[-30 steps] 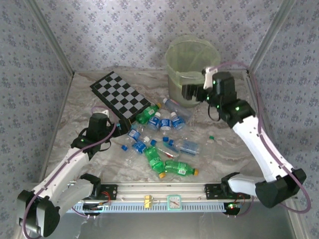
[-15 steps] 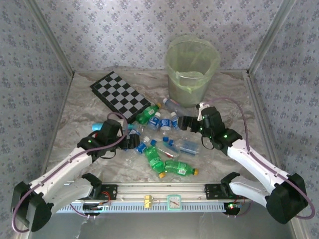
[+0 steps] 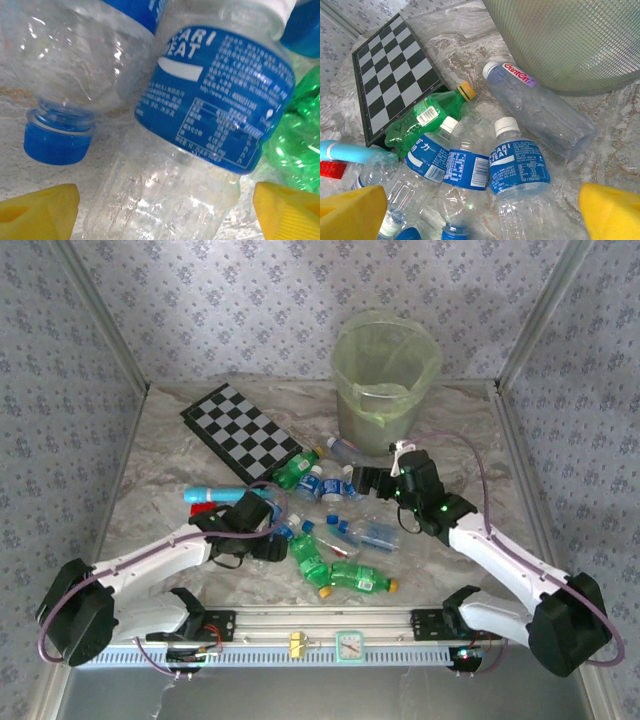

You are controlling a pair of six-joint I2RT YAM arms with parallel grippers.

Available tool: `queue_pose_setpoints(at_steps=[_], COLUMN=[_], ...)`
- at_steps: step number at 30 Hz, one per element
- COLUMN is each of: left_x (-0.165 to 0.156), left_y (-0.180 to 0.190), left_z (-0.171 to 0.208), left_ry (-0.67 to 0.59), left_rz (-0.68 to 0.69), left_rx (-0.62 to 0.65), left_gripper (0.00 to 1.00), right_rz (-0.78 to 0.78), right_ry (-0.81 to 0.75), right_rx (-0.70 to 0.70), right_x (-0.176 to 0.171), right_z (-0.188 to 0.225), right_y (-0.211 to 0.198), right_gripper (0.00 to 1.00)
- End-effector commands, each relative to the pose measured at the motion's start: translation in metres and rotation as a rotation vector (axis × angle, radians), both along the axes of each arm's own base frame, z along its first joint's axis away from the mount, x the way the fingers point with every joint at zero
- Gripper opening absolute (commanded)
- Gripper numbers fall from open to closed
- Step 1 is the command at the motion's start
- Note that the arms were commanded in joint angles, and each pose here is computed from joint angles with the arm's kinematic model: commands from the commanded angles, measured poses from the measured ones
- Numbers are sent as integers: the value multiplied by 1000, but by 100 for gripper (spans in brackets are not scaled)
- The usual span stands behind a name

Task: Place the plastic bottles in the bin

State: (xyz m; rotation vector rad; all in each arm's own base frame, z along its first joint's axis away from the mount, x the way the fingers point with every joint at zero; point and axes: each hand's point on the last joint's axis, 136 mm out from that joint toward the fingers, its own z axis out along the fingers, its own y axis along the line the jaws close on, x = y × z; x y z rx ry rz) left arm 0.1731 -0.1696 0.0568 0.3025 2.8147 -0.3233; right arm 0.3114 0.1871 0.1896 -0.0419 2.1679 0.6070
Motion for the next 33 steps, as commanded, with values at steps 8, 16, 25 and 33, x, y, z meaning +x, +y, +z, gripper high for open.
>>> queue_pose_setpoints(at_steps=[8, 16, 25, 33], left_x=[0, 3, 2, 1], left_y=[1, 0, 1, 2], left_z=[-11, -23, -23, -4], left_ry=[-8, 15, 15, -33], left_rz=[-39, -72, -71, -25], left_rx=[55, 107, 105, 38], left_gripper=[85, 85, 63, 47], right_rz=[36, 29, 21, 20], right_ry=[-41, -34, -26, -29], right_rx=[26, 15, 3, 26], right_x=[13, 12, 12, 12], right_z=[24, 23, 18, 18], right_y=[17, 15, 13, 15], right_gripper=[100, 100, 100, 100])
